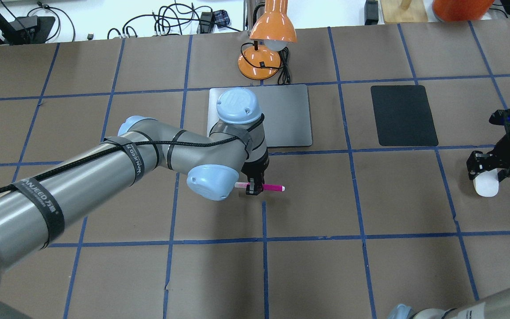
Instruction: Place pen and mouse around notebook
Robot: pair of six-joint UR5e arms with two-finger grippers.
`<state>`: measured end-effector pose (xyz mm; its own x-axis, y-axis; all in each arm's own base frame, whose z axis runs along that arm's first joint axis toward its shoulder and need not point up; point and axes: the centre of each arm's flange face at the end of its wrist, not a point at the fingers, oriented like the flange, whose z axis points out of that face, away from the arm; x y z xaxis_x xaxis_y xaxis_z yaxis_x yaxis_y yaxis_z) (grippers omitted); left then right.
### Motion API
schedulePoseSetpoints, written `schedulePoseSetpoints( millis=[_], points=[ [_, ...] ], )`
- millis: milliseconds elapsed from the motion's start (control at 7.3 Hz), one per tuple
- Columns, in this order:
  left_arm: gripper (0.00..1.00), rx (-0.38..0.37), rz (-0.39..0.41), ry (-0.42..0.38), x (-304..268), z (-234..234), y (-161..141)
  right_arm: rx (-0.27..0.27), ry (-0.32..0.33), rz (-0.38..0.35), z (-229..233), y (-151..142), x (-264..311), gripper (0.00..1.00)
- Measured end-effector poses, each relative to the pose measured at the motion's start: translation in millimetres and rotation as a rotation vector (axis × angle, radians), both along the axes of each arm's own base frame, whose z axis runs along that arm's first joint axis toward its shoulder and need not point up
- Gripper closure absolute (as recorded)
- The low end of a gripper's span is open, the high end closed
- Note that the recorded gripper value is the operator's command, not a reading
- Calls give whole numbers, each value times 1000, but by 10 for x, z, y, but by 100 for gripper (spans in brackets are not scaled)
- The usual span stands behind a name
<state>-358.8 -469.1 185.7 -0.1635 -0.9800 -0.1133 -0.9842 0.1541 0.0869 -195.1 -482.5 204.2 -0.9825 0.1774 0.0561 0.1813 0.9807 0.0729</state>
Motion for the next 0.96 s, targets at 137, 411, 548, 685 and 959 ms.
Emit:
schedulePoseSetpoints(
  millis=[137,411,548,685,959],
  points=[
    [1,16,-7,-10,-51,-100,12,-25,-2,22,376,-254,73,77],
    [0,14,-25,-35,-56,-135,13,-37,-9,87,1002,-1020,378,76],
    [0,-13,-51,-35,-42,-7,-18,-31,-15,123,976,-1473,564,76],
    [0,-55,-141,-17,-36,211,-67,-16,-20,147,798,-1821,808,76],
    [0,-142,-541,18,105,956,-242,4,-23,137,530,-2111,1406,74]
  ],
)
